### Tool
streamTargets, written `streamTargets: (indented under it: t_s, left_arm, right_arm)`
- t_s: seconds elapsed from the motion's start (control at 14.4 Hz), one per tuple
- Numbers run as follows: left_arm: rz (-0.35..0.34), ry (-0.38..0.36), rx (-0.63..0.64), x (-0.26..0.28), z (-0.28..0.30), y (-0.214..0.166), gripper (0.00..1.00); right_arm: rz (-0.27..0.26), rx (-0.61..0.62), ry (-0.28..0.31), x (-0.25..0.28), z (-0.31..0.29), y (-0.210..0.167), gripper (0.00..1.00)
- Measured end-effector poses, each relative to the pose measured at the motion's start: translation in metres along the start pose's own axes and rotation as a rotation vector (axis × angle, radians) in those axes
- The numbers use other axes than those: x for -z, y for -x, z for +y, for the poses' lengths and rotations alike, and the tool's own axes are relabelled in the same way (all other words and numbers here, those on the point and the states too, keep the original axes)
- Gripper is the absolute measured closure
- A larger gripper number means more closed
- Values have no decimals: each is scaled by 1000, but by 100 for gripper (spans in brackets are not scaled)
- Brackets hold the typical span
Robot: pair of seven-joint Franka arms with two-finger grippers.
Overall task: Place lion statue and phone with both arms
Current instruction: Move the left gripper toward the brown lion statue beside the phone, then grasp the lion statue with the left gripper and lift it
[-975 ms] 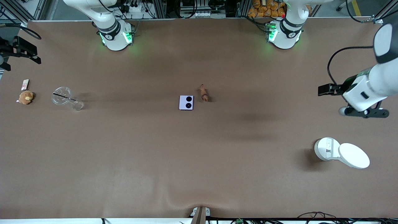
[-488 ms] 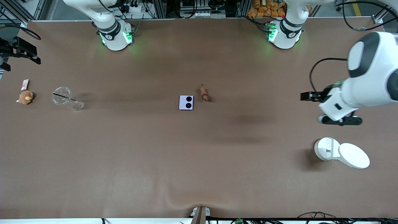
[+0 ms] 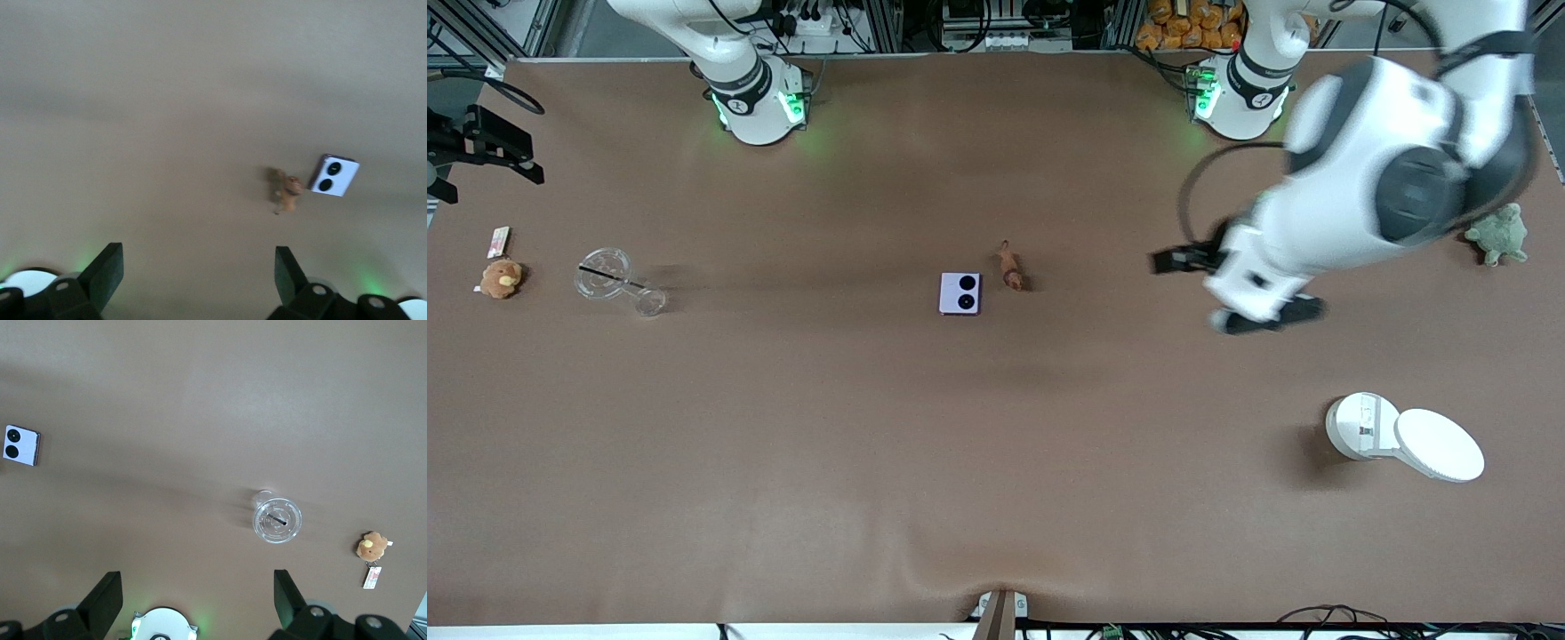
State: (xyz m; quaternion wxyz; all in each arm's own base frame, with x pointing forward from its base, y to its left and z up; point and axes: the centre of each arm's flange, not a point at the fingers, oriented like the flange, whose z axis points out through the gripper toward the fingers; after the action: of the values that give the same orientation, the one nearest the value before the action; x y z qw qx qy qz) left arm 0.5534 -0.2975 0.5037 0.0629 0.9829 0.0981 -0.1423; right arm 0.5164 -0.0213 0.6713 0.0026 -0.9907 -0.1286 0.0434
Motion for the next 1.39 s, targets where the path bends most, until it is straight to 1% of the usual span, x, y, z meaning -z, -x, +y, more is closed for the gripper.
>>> streamTargets:
  t_s: [0.14, 0.21, 0.35, 0.49, 0.63, 0.91, 1.05, 1.11, 1.18, 1.39]
  left_arm:
    - [-12, -27, -21, -23, 39, 27, 0]
    - [-23, -41, -37, -37, 51, 34, 0]
    - [-31, -56, -61, -71, 68, 40, 0]
    - [-24, -61, -62, -111, 80, 44, 0]
    - [-13, -76, -55, -159, 88, 57, 0]
    - [43, -67, -28, -234, 106, 84, 0]
    - [94, -89, -15, -269, 118, 88, 0]
    - [127, -98, -5, -286, 123, 87, 0]
    - [146, -100, 5, -299, 126, 83, 0]
    - [155, -98, 40, -323, 136, 61, 0]
  right_arm:
    - [-2, 0, -1, -1, 0, -1, 0]
    - [-3, 0, -1, -1, 0, -1, 0]
    - [-4, 0, -2, -2, 0, -1, 0]
    - [-5, 0, -2, -2, 0, -2, 0]
    - [-5, 0, -2, -3, 0, -2, 0]
    - [-6, 0, -3, -3, 0, -2, 0]
    - [-6, 0, -3, -3, 0, -2, 0]
    - [-7, 0, -3, -3, 1, -2, 0]
    - [-7, 0, -3, -3, 1, -2, 0]
    - [-7, 0, -3, -3, 1, -3, 0]
